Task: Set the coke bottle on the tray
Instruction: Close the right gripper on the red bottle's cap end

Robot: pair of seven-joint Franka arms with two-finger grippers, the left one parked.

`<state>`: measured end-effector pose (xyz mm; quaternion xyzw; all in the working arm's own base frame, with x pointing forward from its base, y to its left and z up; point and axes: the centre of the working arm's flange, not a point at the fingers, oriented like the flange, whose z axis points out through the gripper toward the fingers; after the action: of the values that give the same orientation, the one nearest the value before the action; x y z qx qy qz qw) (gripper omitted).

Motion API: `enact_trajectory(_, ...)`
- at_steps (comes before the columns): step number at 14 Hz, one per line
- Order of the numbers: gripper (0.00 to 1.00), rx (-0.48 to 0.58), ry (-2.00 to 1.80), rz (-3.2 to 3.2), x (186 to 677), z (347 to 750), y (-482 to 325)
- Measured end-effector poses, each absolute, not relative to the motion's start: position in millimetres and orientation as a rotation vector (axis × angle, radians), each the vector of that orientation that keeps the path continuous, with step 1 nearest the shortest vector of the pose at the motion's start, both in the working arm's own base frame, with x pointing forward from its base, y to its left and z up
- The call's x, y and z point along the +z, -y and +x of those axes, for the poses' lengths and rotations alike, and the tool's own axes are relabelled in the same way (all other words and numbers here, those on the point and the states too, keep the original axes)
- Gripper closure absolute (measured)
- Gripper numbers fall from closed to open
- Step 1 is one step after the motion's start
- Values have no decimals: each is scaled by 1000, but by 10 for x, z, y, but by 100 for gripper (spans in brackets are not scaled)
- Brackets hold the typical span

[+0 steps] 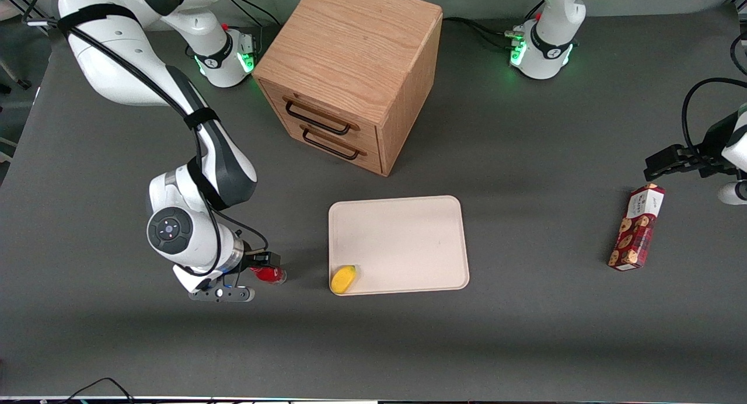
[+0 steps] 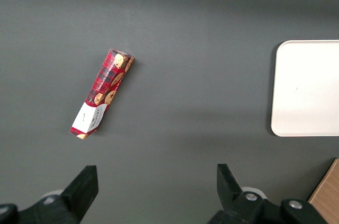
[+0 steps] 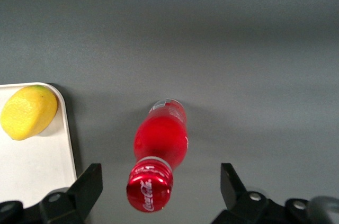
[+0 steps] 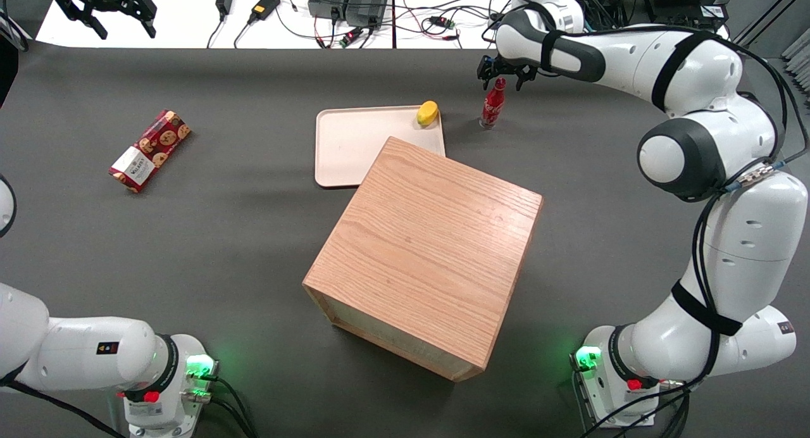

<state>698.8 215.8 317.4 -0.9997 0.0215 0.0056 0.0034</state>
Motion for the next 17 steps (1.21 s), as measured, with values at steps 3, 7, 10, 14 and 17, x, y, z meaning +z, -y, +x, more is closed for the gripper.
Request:
enact_trajectory(3, 37, 20, -75, -3134, 3162, 6988, -2159)
enact_trajectory(7, 67, 21, -109, -3131, 3134, 6994, -2168)
enact_trajectory(10, 67, 18, -113, -3130, 3147, 7002, -2164)
enact_trajectory(14, 67, 87, -131, -3156, 3557, 7025, -2192)
enact_trajectory(17, 67, 113, -240, -3159, 4251, 6928, -2339)
